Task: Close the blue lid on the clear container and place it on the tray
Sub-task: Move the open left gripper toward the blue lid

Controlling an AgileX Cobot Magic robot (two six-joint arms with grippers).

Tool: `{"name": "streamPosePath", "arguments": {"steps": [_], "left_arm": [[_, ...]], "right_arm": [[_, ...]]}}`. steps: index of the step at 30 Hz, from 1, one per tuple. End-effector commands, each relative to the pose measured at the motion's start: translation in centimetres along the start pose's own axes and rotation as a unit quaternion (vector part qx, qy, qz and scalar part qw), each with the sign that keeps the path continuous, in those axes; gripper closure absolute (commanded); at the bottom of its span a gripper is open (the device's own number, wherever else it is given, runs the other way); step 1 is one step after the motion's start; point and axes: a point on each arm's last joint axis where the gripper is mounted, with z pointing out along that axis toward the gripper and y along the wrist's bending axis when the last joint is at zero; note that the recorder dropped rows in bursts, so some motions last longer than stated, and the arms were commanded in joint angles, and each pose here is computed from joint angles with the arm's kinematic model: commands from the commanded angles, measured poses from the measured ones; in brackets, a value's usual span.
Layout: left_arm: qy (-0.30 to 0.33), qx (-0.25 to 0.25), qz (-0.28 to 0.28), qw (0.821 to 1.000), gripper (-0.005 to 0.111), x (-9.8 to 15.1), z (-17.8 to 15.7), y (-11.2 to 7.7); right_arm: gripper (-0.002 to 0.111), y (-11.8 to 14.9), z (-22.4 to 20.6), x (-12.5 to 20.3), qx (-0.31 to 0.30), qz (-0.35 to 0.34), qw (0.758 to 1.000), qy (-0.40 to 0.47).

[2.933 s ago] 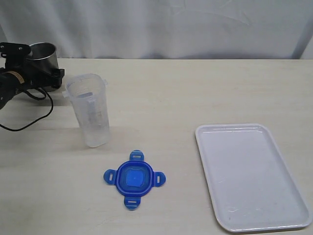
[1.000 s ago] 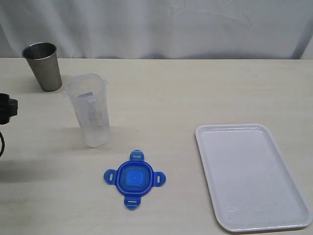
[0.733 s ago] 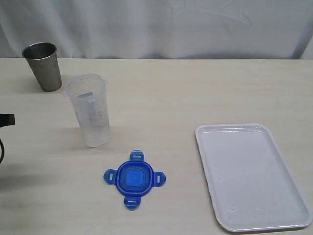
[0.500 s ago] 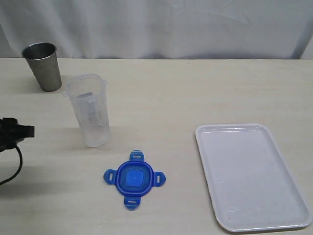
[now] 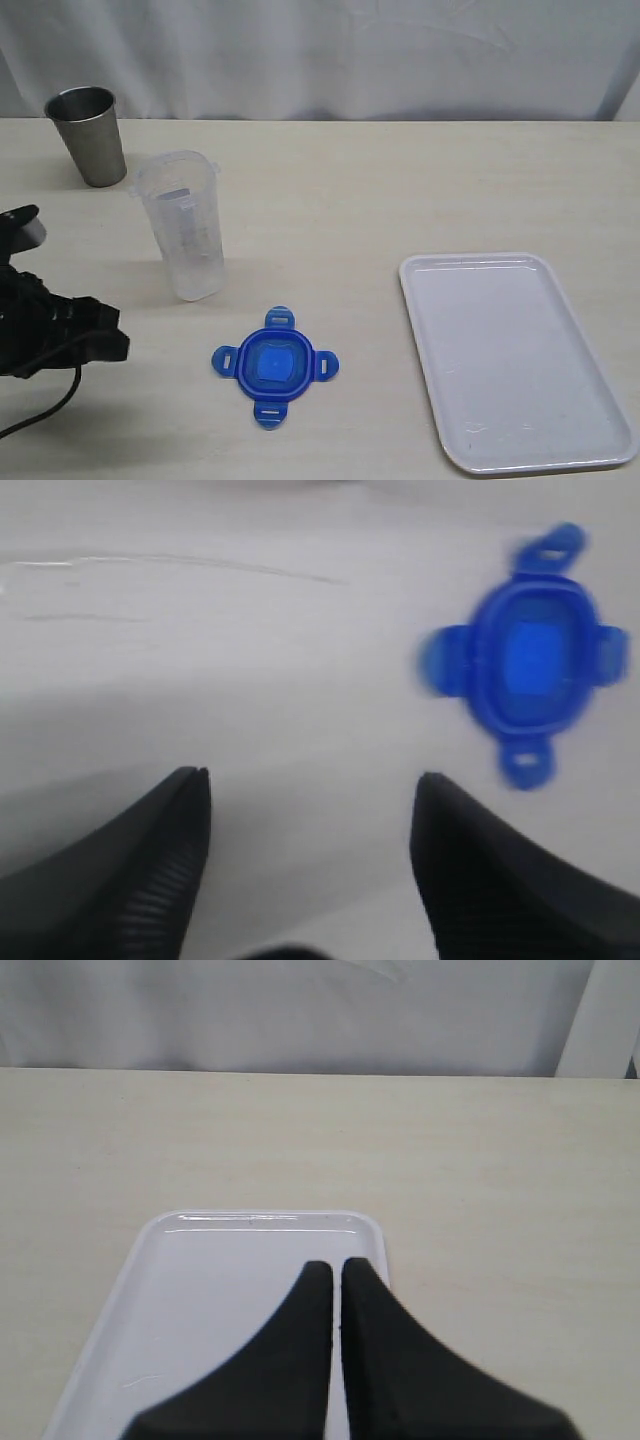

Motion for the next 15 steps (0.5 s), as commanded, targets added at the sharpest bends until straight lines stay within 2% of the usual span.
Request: {"name": "streamPosePath", "arguments": {"steps": [1, 4, 10, 15], "left_arm": [[-0.005, 0.082, 0.012, 0.997, 0.050, -0.1, 0.3, -1.5], [0.004, 0.079, 0.014, 0.997, 0.050, 0.0, 0.9, -1.6], [0.051, 0.075, 0.047, 0.995, 0.050, 1.1, 3.2, -3.0], [0.047, 0.055, 0.074, 0.995, 0.050, 1.8, 4.6, -4.5]], "right_arm": [[0.104, 0.0, 0.0, 0.0, 0.001, -0.004, 1.000, -0.001], [0.104, 0.0, 0.0, 0.0, 0.001, -0.004, 1.000, -0.001], [0.104, 0.0, 0.0, 0.0, 0.001, -0.004, 1.000, -0.001], [0.104, 0.0, 0.0, 0.0, 0.001, -0.004, 1.000, -0.001]]}}
